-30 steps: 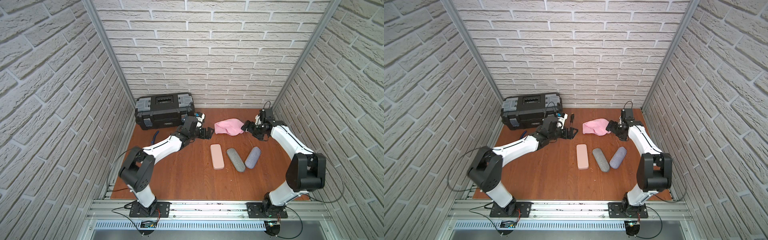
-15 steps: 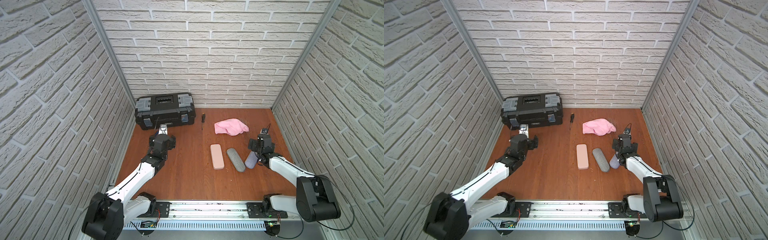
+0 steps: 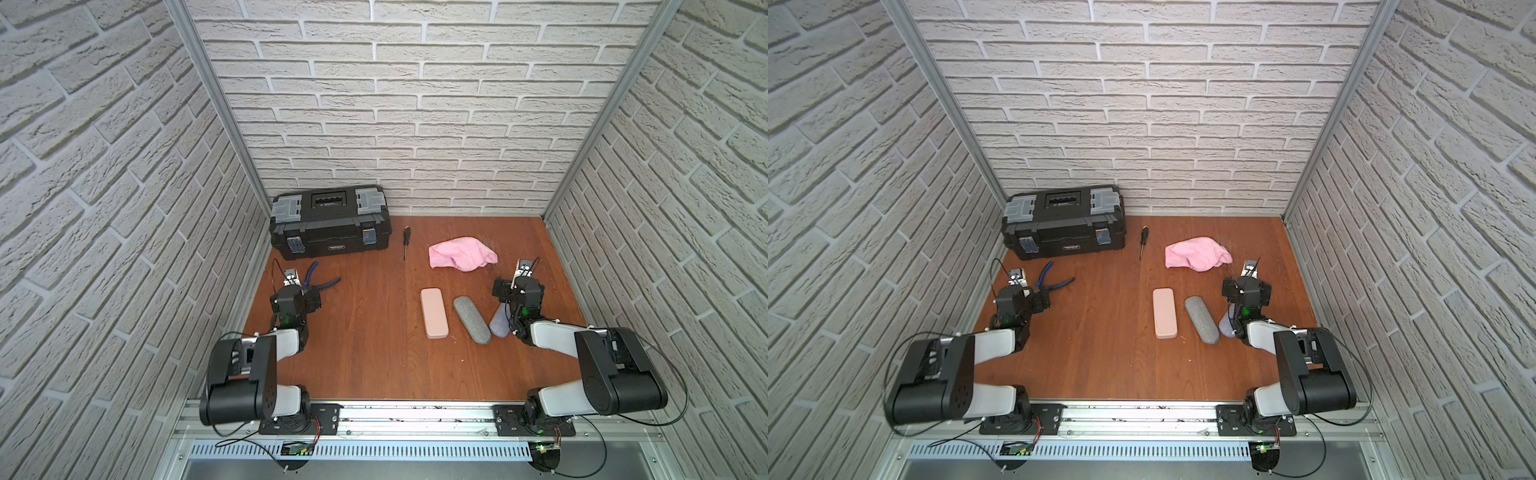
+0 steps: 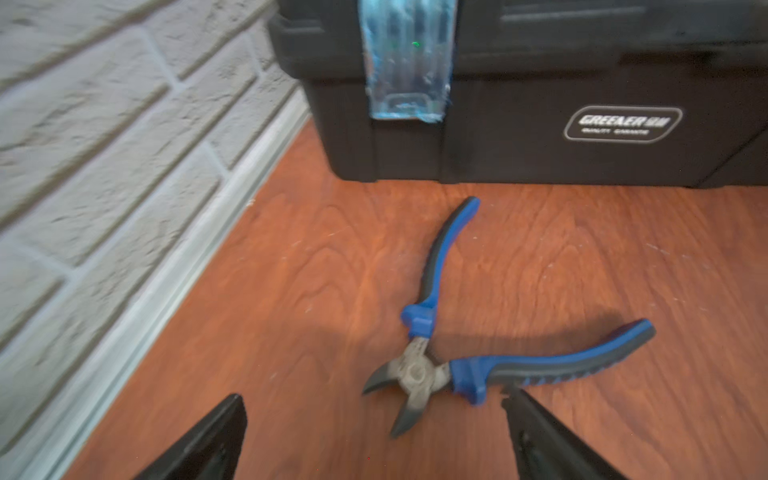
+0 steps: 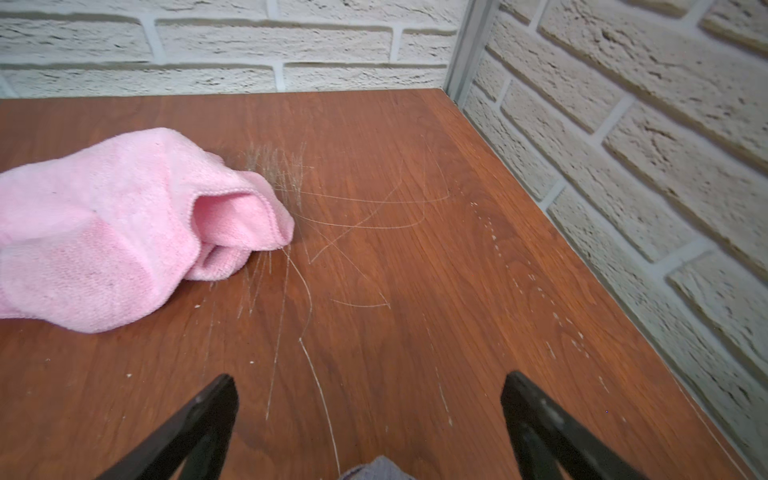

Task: Wipe the eyeglass case
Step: Reset both arms

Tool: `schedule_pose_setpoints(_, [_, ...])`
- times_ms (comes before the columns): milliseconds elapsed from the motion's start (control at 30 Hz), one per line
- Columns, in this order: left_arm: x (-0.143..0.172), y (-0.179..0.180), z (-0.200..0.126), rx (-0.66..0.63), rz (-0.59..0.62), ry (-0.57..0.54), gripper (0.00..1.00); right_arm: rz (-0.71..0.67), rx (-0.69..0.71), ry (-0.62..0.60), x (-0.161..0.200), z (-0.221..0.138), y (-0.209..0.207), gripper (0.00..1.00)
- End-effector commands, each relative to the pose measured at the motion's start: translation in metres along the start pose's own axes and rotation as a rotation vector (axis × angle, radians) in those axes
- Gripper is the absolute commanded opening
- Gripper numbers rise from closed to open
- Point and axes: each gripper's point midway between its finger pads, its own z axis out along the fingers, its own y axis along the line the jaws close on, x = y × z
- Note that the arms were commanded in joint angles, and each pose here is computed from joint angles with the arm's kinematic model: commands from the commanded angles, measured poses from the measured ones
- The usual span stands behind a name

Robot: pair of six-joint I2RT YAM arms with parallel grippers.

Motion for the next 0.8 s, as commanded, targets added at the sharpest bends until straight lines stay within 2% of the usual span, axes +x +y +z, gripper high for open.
schedule_pose_setpoints(0, [-0.042,-0.027,0.015,0.148,0.036,-0.129,0.98,-0.006,-0.075,-0.127,-0.010,0.002,0.013,1.00])
schedule_pose_setpoints(33, [-0.040,-0.029,0.017,0.156,0.035,-0.134,0.98,-0.006,-0.074,-0.132,-0.011,0.002,0.013,1.00])
schedule_pose_setpoints(100, [-0.035,-0.025,0.017,0.133,0.020,-0.149,0.98,-0.014,-0.072,-0.062,-0.008,0.002,0.012,1.00])
schedule_pose_setpoints(167, [-0.033,-0.021,0.017,0.112,0.013,-0.144,0.98,-0.012,-0.072,-0.102,-0.010,0.003,0.013,1.00])
schedule_pose_setpoints(267, [-0.034,-0.020,0.017,0.108,0.009,-0.148,0.98,-0.015,-0.071,-0.081,-0.009,0.003,0.013,1.00])
schedule_pose_setpoints(367, [-0.032,-0.001,0.013,0.010,-0.051,-0.174,0.98,-0.016,-0.071,-0.080,-0.010,0.003,0.013,1.00])
schedule_pose_setpoints(767, [-0.033,-0.004,0.014,-0.018,-0.016,-0.159,0.98,-0.016,-0.070,-0.081,-0.010,0.002,0.012,0.99])
